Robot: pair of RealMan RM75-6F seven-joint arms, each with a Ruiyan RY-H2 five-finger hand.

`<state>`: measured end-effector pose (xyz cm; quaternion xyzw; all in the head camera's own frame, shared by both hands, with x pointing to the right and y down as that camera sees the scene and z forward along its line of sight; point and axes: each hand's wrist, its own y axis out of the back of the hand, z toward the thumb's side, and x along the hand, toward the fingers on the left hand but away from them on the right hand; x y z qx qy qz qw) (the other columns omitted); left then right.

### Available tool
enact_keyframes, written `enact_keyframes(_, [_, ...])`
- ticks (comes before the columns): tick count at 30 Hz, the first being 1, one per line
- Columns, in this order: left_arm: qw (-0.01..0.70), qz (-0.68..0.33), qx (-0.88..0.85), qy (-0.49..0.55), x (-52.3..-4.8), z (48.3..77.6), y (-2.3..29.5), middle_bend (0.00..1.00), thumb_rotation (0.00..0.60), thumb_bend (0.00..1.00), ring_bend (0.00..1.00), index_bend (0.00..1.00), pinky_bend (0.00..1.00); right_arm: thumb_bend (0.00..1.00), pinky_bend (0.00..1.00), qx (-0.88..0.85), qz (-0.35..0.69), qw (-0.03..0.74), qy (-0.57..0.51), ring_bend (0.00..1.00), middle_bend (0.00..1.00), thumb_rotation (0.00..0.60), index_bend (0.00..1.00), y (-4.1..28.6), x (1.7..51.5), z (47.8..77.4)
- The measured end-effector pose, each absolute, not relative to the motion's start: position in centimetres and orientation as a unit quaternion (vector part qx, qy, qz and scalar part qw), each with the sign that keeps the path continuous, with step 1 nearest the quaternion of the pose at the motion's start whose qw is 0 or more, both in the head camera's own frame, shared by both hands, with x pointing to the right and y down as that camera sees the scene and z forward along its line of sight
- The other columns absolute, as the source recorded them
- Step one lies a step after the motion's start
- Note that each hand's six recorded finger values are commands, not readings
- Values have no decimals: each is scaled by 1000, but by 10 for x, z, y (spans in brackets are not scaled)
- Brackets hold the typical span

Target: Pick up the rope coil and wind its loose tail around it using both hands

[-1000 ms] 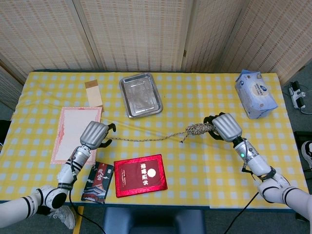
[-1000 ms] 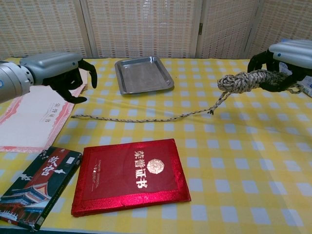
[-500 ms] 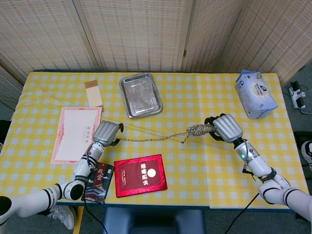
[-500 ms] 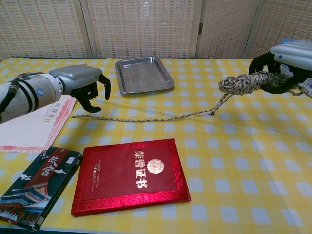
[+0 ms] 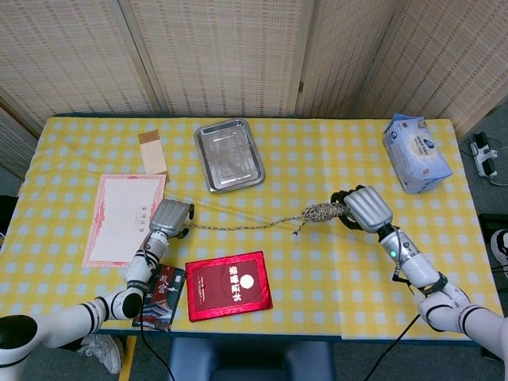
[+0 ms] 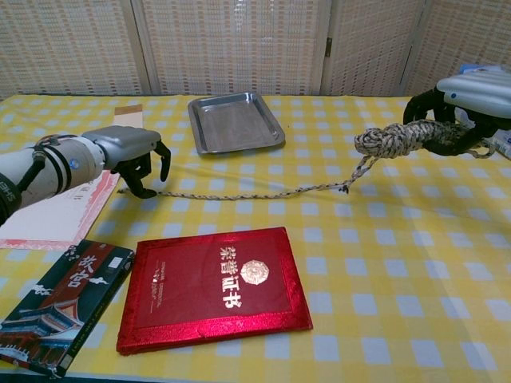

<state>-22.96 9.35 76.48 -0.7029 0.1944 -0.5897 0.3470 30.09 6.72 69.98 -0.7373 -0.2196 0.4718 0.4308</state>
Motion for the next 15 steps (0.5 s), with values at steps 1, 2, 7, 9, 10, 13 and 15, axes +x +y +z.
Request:
enact_keyframes(1, [345, -591, -702, 194, -230, 766, 94, 957, 600, 364, 883, 512, 790, 529, 479, -737, 472, 430, -219, 586, 535, 600, 771, 67, 301, 700])
enact_keyframes(2, [344, -592, -702, 195, -230, 767, 94, 958, 600, 368, 882, 513, 790, 529, 479, -738, 472, 430, -219, 586, 535, 600, 771, 67, 301, 701])
enact_keyframes(7, [338, -598, -700, 195, -229, 771, 94, 958, 600, 387, 883, 515, 790, 530, 479, -738, 474, 428, -220, 586, 535, 600, 771, 68, 302, 703])
enact_keyframes(9, [337, -600, -699, 194, -229, 773, 94, 958, 600, 395, 883, 516, 790, 530, 480, -738, 475, 427, -220, 586, 536, 600, 771, 68, 303, 703])
enact_keyframes(10, [336, -602, -698, 193, -229, 774, 94, 957, 600, 399, 883, 516, 790, 530, 480, -737, 475, 427, -220, 586, 536, 600, 771, 68, 303, 704])
enact_keyframes(13, [335, -607, -695, 190, -229, 776, 94, 957, 600, 408, 883, 518, 790, 530, 479, -738, 477, 424, -220, 586, 535, 600, 772, 69, 304, 705])
enact_keyframes(15, [334, -610, -694, 189, -230, 778, 94, 958, 600, 411, 883, 521, 790, 530, 479, -738, 477, 423, -219, 585, 535, 600, 772, 69, 304, 706])
